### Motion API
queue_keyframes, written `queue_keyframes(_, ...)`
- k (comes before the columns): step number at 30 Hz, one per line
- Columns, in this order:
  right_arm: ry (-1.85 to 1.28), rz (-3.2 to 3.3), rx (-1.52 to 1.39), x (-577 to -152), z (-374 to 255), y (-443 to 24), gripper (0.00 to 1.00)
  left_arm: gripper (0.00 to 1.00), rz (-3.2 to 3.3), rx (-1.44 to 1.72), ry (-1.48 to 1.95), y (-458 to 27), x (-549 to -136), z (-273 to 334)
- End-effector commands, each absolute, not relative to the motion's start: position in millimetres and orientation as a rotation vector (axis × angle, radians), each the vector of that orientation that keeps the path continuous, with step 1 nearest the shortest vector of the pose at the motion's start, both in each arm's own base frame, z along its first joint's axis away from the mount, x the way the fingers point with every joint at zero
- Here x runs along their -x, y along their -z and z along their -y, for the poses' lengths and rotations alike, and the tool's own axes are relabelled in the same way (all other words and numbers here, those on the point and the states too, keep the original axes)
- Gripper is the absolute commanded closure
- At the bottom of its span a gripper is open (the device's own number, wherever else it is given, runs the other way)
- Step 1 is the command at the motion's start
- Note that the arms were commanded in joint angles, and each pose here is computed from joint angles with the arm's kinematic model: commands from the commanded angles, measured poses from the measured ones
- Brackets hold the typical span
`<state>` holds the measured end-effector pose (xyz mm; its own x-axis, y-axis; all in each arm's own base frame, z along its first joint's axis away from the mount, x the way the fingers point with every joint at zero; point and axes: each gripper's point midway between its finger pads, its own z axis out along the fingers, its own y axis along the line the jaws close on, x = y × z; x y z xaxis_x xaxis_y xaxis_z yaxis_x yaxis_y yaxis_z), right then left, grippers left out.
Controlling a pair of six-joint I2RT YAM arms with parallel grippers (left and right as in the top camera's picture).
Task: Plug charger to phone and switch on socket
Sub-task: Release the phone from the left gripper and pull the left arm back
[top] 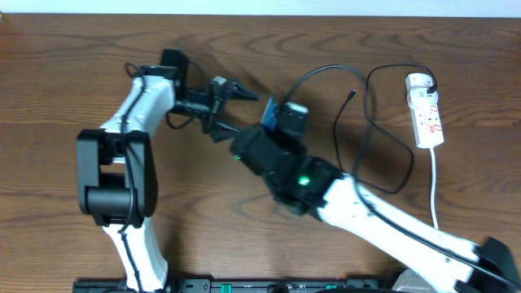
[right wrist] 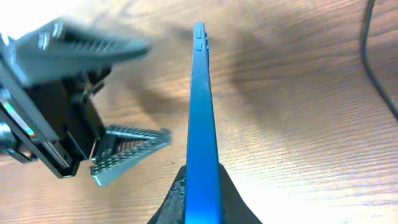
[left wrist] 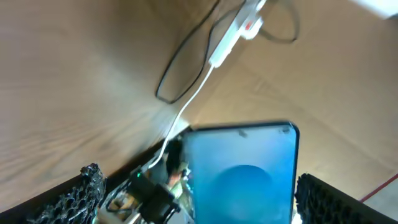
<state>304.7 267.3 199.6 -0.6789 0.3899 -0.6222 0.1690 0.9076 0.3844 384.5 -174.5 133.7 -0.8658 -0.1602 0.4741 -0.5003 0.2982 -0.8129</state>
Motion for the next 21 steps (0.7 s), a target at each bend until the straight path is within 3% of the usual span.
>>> queue_keyframes(1,-0.494,-2.276,-0.456,-309.5,-245.6,-238.8,0.99,0.01,2.35,-0.581,-1.703,-165.3,-390.7,144.8)
queue_keyframes(6,-0.57,-2.297,-0.521,-312.1,-214.1,-251.5,0.99,0.02,2.534,-0.474,-1.844,-217.5,-381.7,109.2)
queue_keyframes(13,-0.71,-2.364,-0.592,-313.7,-187.0,-228.9,0.99,0.02,2.891,-0.172,-1.946,-299.0,-332.3,85.0)
queue_keyframes(21,-1.315,-2.202,-0.355,-314.0,-214.3,-205.7,0.99,0.02,3.441,-0.281,-1.237,-311.3,-259.1,51.0)
